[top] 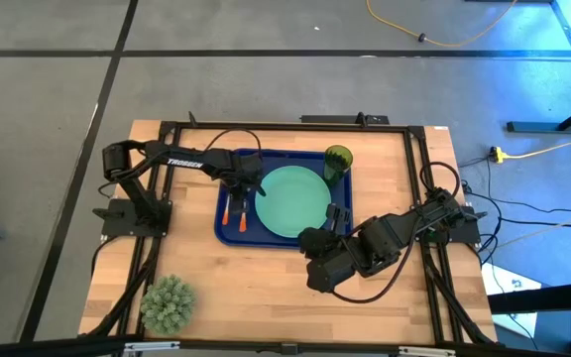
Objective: Pick and place plate/cup/fork/spoon on tray
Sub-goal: Put the orange fork on the blue serving tray to the left side of the green plate, then adjust the blue serving tray
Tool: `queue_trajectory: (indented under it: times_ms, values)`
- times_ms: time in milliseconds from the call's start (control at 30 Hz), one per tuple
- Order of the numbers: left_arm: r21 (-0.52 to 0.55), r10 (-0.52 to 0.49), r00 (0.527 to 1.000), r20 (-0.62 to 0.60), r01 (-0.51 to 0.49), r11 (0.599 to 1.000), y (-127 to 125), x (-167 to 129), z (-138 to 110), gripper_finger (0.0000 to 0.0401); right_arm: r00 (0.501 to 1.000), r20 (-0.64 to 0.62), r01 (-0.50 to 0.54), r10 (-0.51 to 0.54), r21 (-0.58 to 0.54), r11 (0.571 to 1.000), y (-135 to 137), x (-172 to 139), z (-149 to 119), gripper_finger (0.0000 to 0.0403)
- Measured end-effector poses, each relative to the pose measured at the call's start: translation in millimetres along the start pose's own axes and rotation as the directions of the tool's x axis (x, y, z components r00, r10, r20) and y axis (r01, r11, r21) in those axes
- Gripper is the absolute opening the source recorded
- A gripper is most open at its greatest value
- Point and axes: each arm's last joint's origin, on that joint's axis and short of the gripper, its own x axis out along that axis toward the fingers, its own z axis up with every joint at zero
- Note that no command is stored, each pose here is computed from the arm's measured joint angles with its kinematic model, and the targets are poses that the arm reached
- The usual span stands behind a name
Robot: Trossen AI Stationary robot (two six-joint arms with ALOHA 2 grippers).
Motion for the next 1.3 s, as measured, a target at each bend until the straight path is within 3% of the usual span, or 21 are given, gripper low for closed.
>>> queue_trajectory:
  times_ms: [267, 467, 567, 733, 1000, 1300]
  values:
    - [-0.045, 0.042, 0.998, -0.04, -0.044, 0.998, 0, -23, -9, 0.0, 1.0, -0.013, 0.011, -0.011, -0.008, 1.0, -1, 0, -1, 0.0004]
    - [-0.11, 0.036, 0.996, 0.087, -0.026, 0.994, -12, -81, -16, 0.0, 0.999, 0.006, 0.034, -0.034, -0.008, 0.999, -2, 0, -1, 0.0004]
    - [-0.131, -0.014, 0.983, 0.181, 0.039, 0.991, -25, -106, -24, 0.0, 0.999, 0.005, 0.032, -0.031, -0.014, 0.999, -2, 0, -1, 0.0004]
    - [-0.143, -0.073, 0.973, 0.22, 0.107, 0.984, -54, -127, -40, 0.0, 0.999, -0.039, -0.014, 0.011, -0.053, 0.998, -1, 3, -2, 0.0004]
    - [-0.084, -0.1, 0.973, 0.209, 0.119, 0.989, -100, -115, -59, 0.0, 0.983, -0.182, -0.006, -0.005, -0.061, 0.998, 4, 32, -15, 0.0004]
    - [-0.106, -0.029, 0.967, 0.253, 0.057, 0.993, -121, -72, -85, 0.0, 0.916, -0.368, 0.161, -0.16, -0.028, 0.987, 0, 93, -46, 0.0004]
